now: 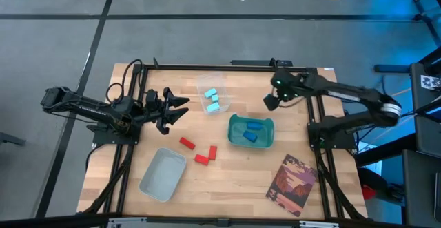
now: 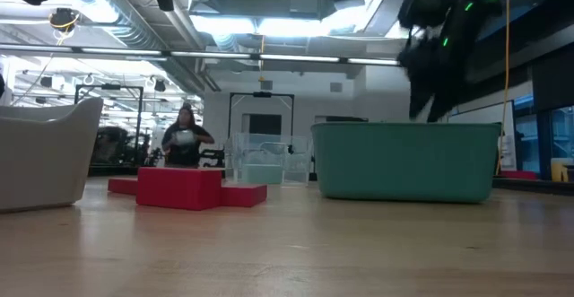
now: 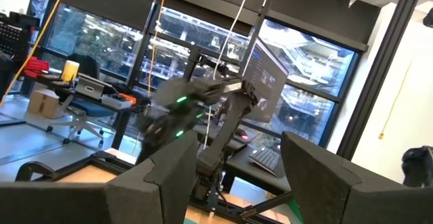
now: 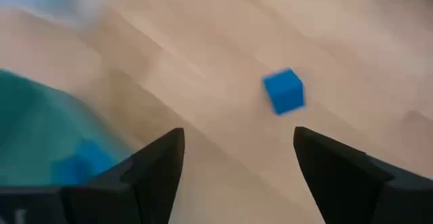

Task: Sort & place blocks by color
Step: Put the blue block into the gray bin

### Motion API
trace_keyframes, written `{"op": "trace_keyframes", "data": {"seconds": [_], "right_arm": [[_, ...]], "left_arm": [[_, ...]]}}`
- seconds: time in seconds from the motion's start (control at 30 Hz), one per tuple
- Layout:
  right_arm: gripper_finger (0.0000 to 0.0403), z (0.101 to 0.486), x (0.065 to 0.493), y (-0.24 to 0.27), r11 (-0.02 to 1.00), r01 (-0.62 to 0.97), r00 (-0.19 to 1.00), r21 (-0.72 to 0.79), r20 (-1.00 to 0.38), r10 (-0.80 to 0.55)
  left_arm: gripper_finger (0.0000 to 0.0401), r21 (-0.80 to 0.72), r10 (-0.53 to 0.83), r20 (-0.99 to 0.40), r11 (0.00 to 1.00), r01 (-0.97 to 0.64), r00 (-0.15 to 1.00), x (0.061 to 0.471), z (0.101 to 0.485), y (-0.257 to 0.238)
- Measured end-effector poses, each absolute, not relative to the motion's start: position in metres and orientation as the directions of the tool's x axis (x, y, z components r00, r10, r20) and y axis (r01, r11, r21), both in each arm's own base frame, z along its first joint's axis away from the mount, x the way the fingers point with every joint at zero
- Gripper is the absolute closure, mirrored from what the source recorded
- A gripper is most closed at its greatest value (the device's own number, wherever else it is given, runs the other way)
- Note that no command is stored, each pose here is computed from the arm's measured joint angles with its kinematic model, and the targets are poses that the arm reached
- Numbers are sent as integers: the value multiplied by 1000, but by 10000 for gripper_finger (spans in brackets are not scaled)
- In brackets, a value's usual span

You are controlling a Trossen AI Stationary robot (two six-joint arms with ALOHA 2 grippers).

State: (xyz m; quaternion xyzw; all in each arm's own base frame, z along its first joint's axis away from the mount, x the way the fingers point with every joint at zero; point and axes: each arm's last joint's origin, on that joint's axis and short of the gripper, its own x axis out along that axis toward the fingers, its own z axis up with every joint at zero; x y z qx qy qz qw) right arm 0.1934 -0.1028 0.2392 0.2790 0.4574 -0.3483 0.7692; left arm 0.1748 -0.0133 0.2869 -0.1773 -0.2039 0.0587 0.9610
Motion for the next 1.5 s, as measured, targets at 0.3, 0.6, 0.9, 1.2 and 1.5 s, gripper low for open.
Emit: {"op": "trace_keyframes", "data": {"seconds": [0.3,0.6,0.9,1.2,1.5], "right_arm": [[122,181,209,-151,673,739,171,-26,-959,-225],[122,151,210,-176,679,733,131,-40,-971,-198],[122,133,213,-180,750,661,116,-18,-985,-127],[158,126,213,-182,754,657,98,-20,-989,-112],[267,135,209,-181,749,662,110,-15,-987,-117]], "left_arm": [[195,-363,178,372,931,-34,911,175,287,-13],[195,-365,181,372,930,-36,910,175,287,-13],[195,-368,189,371,929,-43,909,175,287,-13],[195,-373,206,369,926,-58,906,175,287,-13],[195,-373,207,369,926,-60,906,175,287,-13]]}}
